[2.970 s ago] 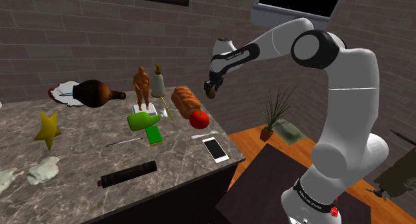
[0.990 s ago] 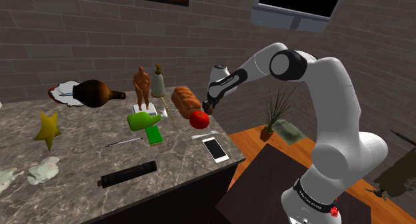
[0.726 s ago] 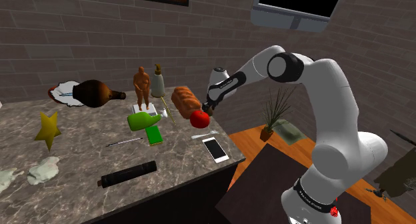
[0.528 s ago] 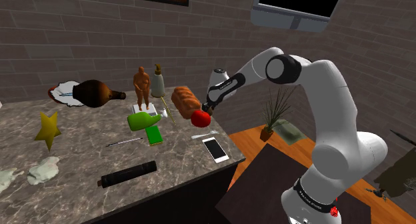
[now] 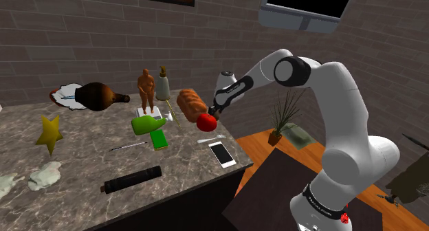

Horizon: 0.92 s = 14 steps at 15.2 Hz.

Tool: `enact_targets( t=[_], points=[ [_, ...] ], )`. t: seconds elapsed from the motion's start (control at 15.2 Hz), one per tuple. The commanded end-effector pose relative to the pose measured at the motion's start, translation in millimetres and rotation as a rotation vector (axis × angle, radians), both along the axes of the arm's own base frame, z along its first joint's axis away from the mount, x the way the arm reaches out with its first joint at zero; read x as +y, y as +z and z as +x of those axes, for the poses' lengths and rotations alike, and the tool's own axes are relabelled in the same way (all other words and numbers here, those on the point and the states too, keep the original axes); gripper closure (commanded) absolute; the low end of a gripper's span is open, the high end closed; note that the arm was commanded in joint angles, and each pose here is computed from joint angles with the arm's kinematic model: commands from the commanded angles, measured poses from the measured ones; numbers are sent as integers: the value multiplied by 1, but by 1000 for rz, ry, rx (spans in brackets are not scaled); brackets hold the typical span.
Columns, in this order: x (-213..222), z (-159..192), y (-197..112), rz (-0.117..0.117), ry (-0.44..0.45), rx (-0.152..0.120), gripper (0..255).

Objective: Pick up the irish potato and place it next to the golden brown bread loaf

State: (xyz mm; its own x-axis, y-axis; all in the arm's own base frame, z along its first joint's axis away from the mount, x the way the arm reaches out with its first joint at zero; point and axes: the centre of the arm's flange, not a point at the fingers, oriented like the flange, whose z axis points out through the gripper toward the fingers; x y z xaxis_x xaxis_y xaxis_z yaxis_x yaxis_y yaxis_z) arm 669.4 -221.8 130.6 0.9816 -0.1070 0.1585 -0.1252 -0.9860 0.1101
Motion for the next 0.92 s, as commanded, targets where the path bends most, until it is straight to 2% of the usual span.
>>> enact_targets(
  t=[0.0, 0.26, 0.53, 0.86],
  points=[
    [9, -7, -17, 14, 9, 30, 0],
    [10, -3, -15, 14, 9, 30, 0],
    [16, -8, 35, 14, 9, 30, 0],
    [16, -8, 35, 14, 9, 30, 0]
  ],
)
